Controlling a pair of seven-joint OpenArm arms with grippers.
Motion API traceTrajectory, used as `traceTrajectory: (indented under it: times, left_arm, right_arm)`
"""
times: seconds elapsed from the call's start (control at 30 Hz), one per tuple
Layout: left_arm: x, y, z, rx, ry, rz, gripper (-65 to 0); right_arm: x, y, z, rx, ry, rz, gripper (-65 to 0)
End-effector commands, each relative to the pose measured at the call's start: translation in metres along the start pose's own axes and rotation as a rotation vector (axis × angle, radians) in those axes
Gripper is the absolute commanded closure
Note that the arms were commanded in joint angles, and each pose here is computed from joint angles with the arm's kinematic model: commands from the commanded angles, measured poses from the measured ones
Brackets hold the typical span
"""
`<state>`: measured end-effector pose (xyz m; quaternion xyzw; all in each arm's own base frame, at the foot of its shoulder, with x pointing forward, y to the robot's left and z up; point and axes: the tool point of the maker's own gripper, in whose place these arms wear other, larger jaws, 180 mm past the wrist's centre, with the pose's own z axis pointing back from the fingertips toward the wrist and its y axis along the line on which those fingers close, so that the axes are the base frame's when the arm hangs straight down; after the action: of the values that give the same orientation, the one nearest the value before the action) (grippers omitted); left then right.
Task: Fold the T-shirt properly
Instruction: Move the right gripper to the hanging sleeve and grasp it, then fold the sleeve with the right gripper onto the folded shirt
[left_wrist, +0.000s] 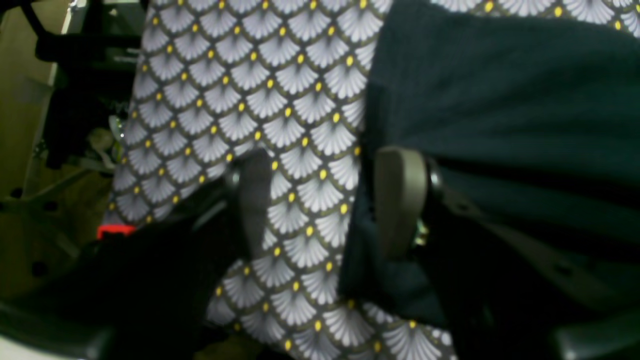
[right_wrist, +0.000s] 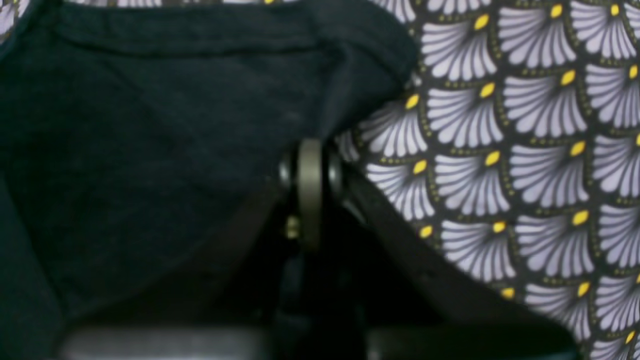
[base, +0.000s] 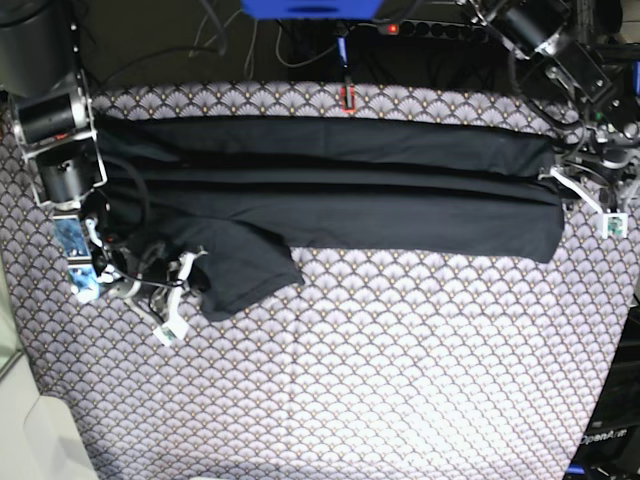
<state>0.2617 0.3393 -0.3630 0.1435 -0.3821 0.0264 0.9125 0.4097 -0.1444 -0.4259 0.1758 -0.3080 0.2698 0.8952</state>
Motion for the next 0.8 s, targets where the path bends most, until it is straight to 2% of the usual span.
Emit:
traceTrajectory:
  times: [0.0, 0.07, 0.23, 0.5, 0.67, 0.77]
  left_arm:
    - [0.019, 0.008, 0.003, 0.021, -0.058, -0.002, -32.8]
    - [0.021, 0.008, 0.003, 0.019, -0.066, 0.001, -32.8]
    - [0.022, 0.01, 0.003, 0.022, -0.066, -0.002, -32.8]
    - [0.022, 0.011, 0.003, 0.023, -0.066, -0.004, -32.8]
    - [0.022, 0.012, 0.004, 0.028, -0.065, -0.01, -32.8]
    - [0.024, 0.018, 0.004, 0.036, -0.068, -0.018, -32.8]
  right_arm:
    - [0.017, -0.008, 0.007, -0.013, -0.025, 0.021, 0.0]
    - [0.018, -0.008, 0.009, -0.016, -0.022, 0.028, 0.0]
    - [0.028, -0.009, 0.037, -0.05, -0.023, 0.147, 0.0]
    - [0.035, 0.031, 0.098, -0.111, -0.098, 0.313, 0.0]
    - [0.022, 0.061, 0.131, -0.139, -0.147, 0.354, 0.0]
    - [0.004, 0.062, 0.149, -0.176, -0.147, 0.332, 0.0]
